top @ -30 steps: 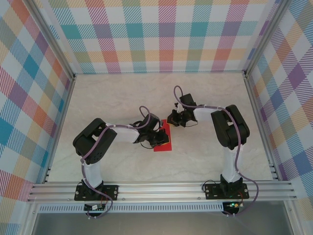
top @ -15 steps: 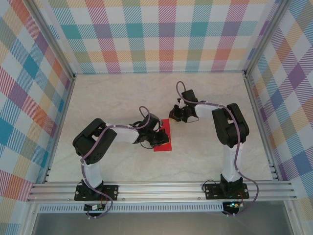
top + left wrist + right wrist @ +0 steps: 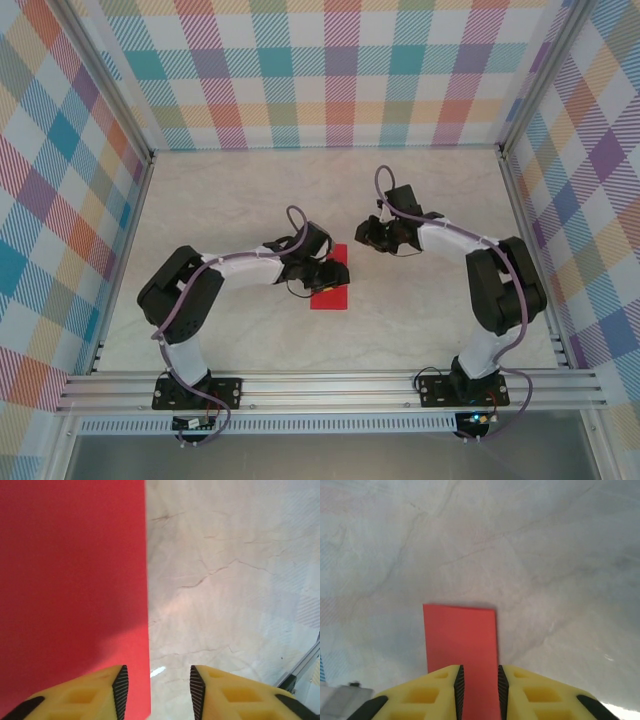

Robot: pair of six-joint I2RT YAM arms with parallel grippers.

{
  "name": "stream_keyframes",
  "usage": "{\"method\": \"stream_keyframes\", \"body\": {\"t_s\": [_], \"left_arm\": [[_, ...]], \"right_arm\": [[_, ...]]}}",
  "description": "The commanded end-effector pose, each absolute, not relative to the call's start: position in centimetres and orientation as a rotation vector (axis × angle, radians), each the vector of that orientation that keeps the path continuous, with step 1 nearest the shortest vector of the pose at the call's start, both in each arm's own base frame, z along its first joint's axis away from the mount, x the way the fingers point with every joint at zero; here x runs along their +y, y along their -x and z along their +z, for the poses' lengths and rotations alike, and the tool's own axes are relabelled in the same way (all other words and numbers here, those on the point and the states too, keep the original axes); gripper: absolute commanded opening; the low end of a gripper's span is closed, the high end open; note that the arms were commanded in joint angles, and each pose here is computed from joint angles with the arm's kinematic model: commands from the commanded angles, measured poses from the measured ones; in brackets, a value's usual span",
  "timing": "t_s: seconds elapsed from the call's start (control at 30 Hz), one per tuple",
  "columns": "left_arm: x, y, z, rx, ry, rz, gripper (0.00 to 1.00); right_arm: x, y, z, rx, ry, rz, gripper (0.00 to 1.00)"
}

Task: Fold a paper plane with a square sheet of paper (pick it up from the middle)

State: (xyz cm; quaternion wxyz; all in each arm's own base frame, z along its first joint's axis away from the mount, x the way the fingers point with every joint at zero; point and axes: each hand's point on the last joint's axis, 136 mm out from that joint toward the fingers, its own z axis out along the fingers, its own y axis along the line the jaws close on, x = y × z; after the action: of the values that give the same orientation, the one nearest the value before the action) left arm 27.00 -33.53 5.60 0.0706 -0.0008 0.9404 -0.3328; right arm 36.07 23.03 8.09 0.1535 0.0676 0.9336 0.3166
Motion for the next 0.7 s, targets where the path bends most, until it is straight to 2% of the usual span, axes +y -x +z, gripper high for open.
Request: {"method": "stream_keyframes", "body": {"t_s": [0.0, 0.17, 0.37, 0.47, 0.67], "left_arm": [[-31.6, -27.6, 7.8, 2.795, 0.003, -0.877, 0.45], [-27.3, -27.8, 7.1, 2.82, 0.132, -0.714, 0.58], [-25.5, -27.2, 5.6, 2.857, 0.259, -0.743, 0.67], [-26.2, -26.8, 5.3, 2.864, 0.272, -0.827, 0.67], [-27.8, -26.6, 4.9, 2.864, 0.253, -0.976, 0.55]], "right_arm": [[23.0, -33.8, 7.4, 2.736, -0.141, 0.778, 0.32], [24.7, -32.4, 6.4, 2.792, -0.081, 0.687, 0.34], [26.4, -32.4, 5.6, 2.8, -0.091, 0.738, 0.33], [26.4, -32.5, 5.8, 2.789, -0.108, 0.745, 0.33], [26.4, -32.2, 6.2, 2.781, -0.107, 0.767, 0.33]]}}
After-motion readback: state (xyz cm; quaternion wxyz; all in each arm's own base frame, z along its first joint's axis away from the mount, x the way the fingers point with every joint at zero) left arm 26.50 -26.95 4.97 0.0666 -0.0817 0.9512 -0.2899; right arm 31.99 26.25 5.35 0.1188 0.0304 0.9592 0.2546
